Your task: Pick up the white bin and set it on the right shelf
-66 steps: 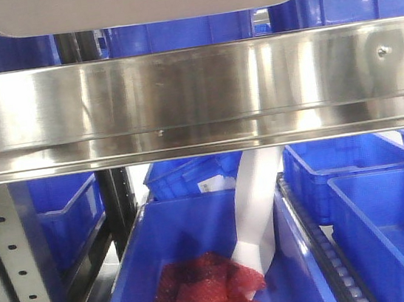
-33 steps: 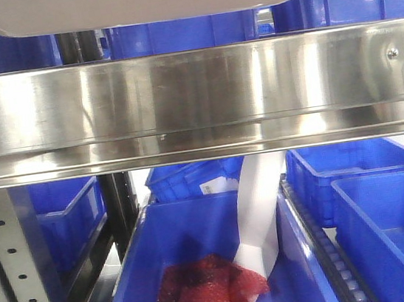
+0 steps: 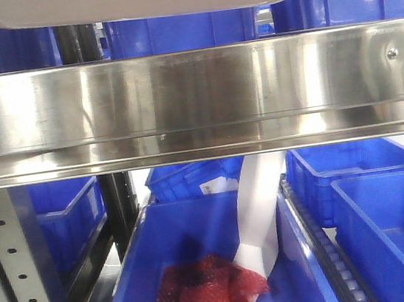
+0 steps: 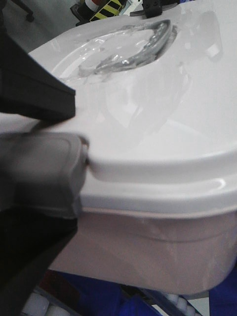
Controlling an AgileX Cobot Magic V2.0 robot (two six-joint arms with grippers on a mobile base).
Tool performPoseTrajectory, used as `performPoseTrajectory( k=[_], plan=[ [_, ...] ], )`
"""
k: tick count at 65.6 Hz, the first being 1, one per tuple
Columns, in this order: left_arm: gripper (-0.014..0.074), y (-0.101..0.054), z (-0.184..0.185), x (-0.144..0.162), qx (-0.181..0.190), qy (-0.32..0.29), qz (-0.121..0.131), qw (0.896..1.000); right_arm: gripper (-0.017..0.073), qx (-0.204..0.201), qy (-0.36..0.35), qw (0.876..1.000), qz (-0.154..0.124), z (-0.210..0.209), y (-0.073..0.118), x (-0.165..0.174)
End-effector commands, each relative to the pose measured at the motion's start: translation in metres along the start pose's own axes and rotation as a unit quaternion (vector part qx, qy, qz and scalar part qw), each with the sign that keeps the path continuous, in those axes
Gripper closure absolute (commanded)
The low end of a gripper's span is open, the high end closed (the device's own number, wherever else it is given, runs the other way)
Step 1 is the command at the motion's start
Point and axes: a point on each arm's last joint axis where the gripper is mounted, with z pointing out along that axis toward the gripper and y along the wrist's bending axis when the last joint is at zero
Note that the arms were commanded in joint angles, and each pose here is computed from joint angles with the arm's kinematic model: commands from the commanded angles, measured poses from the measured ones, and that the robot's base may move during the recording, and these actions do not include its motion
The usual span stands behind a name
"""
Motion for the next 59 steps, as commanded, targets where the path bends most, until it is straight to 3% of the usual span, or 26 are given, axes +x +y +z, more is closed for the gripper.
performPoseTrajectory(
  k=[1,12,25,59],
  plan=[
    [0.0311,-0.0219,-0.0080,-0.0158,0.059,-0.057,-0.007,0.997,0.0130,-0.090,-0.043,0.995,0.011,-0.0077,0.0284,-0.0132],
    [0.0311,-0.0221,-0.0080,-0.0158,0.061,-0.056,-0.007,0.997,0.0130,-0.090,-0.043,0.995,0.011,-0.0077,0.0284,-0.0132],
    [0.0311,-0.0271,-0.0083,-0.0107,0.088,-0.029,-0.004,0.996,0.0130,-0.088,-0.044,0.995,0.012,-0.0076,0.0281,-0.0135],
    [0.0311,-0.0270,-0.0083,-0.0108,0.087,-0.029,-0.004,0.996,0.0130,-0.081,-0.057,0.995,0.015,-0.0076,0.0267,-0.0159]
  ],
)
